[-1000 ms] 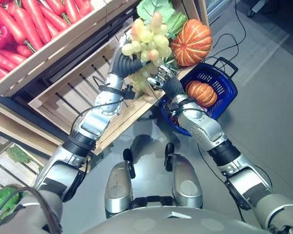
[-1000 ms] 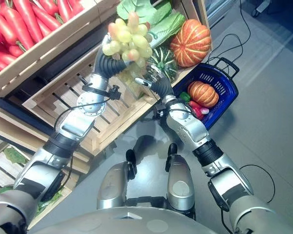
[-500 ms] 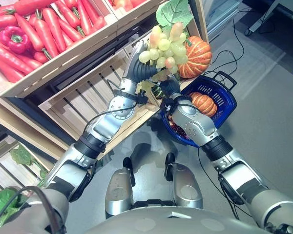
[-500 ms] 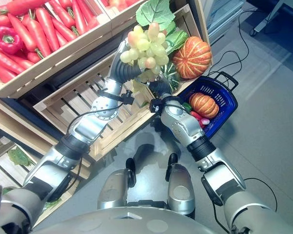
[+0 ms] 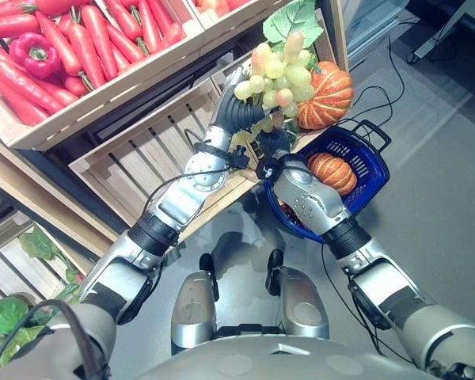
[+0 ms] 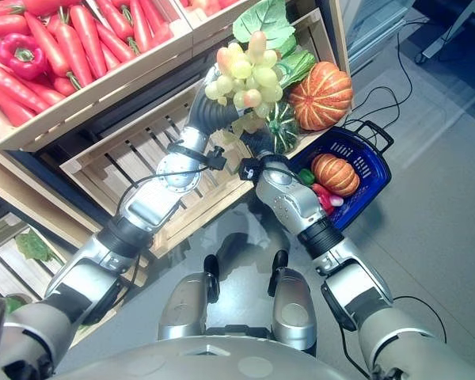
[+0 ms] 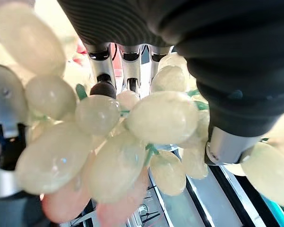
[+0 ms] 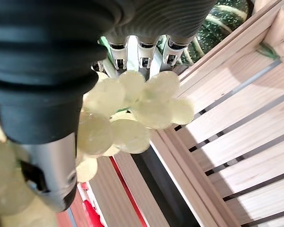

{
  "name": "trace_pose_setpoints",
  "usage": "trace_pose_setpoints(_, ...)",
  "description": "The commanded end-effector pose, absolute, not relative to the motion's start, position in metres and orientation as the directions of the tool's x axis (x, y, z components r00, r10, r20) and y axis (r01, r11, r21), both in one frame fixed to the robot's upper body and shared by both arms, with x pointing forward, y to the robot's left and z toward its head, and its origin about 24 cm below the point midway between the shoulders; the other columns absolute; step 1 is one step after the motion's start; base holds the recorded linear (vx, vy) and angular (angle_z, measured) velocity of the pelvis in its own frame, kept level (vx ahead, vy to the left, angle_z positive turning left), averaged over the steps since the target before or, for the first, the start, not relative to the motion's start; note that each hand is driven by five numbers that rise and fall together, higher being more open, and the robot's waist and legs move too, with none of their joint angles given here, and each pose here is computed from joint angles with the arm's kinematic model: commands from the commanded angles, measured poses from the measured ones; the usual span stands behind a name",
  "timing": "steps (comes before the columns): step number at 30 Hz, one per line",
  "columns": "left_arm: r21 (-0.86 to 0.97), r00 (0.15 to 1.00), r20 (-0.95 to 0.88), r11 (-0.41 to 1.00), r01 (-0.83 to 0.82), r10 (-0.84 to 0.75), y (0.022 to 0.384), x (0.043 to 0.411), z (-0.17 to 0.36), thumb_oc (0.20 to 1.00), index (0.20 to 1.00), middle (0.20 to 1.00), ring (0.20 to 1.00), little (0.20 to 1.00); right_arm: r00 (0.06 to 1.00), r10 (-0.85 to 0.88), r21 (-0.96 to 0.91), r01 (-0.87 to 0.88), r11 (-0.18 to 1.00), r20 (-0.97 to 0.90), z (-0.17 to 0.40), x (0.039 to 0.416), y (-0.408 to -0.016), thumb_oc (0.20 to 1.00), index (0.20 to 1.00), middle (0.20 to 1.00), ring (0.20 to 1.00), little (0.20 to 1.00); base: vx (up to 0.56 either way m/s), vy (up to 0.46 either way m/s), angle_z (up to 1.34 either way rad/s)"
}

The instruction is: Pick up fruits and vegetables into the basket

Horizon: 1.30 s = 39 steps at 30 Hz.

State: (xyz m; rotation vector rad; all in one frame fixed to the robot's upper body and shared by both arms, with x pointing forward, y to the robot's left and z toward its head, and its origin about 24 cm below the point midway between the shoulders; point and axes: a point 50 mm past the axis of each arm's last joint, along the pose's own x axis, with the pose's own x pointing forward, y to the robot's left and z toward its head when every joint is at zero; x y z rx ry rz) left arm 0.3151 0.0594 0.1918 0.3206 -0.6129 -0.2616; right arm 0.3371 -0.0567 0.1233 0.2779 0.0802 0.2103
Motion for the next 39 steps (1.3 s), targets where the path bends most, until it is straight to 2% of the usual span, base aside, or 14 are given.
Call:
trace_pose_setpoints(1, 0.348, 0.659, 0.621, 0.903, 0.252, -0.423, 0.027, 0.293, 0.22, 0.2, 0.2, 0.2, 0.2, 0.2, 0.902, 0.282, 0.246, -0.369, 0.896, 0.326, 0.209, 0.336, -0.024, 0.2, 0.2, 0.2, 0.2, 0.2, 0.0, 0.0, 0.0)
trace_pose_setpoints(15, 0.352, 0.74, 0.544, 0.908, 0.227, -0.396, 0.037, 0.304, 0.206, 0.2, 0.2, 0.2, 0.2, 0.2, 0.828, 0.316, 0.049, -0.38, 0.924, 0.464, 0.237, 0.33, -0.026, 0.2, 0.2, 0.2, 0.2, 0.2, 0.0, -0.003, 0.0)
trace_pose_setpoints(20, 0.323, 0.794, 0.452, 0.904, 0.279, -0.406, 0.035, 0.309, 0.189, 0.2, 0.2, 0.2, 0.2, 0.2, 0.811, 0.347, 0.075, -0.429, 0.9, 0.471, 0.242, 0.328, -0.025, 0.2, 0.2, 0.2, 0.2, 0.2, 0.0, -0.006, 0.0)
trace_pose_setpoints(25, 0.296, 0.807, 0.407, 0.897, 0.327, -0.429, 0.032, 0.309, 0.18, 0.2, 0.2, 0.2, 0.2, 0.2, 0.815, 0.346, 0.115, -0.443, 0.889, 0.465, 0.242, 0.327, -0.024, 0.2, 0.2, 0.2, 0.2, 0.2, 0.0, -0.019, 0.0)
trace_pose_setpoints(27, 0.302, 0.808, 0.38, 0.886, 0.352, -0.45, 0.029, 0.309, 0.176, 0.454, 0.454, 0.454, 0.454, 0.454, 0.816, 0.348, 0.124, -0.447, 0.886, 0.462, 0.241, 0.328, -0.023, 0.2, 0.2, 0.2, 0.2, 0.2, 0.0, 0.0, 0.0)
trace_pose_setpoints(28, 0.305, 0.81, 0.37, 0.883, 0.358, -0.456, 0.028, 0.309, 0.174, 0.752, 0.752, 0.752, 0.752, 0.752, 0.815, 0.352, 0.13, -0.454, 0.882, 0.459, 0.241, 0.328, -0.024, 0.2, 0.2, 0.2, 0.2, 0.2, 0.0, 0.0, 0.0)
trace_pose_setpoints(29, 0.317, 0.81, 0.341, 0.87, 0.379, -0.477, 0.025, 0.309, 0.17, 1.0, 1.0, 1.0, 1.0, 1.0, 0.814, 0.356, 0.141, -0.463, 0.875, 0.459, 0.241, 0.328, -0.024, 0.2, 0.2, 0.2, 0.2, 0.2, 0.0, 0.0, 0.0)
trace_pose_setpoints(39, 0.361, 0.824, 0.21, 0.825, 0.435, -0.527, 0.02, 0.312, 0.149, 1.0, 1.0, 1.0, 1.0, 1.0, 0.812, 0.304, 0.165, -0.433, 0.886, 0.498, 0.247, 0.33, -0.036, 0.2, 0.2, 0.2, 0.2, 0.2, 0.0, -0.003, 0.0)
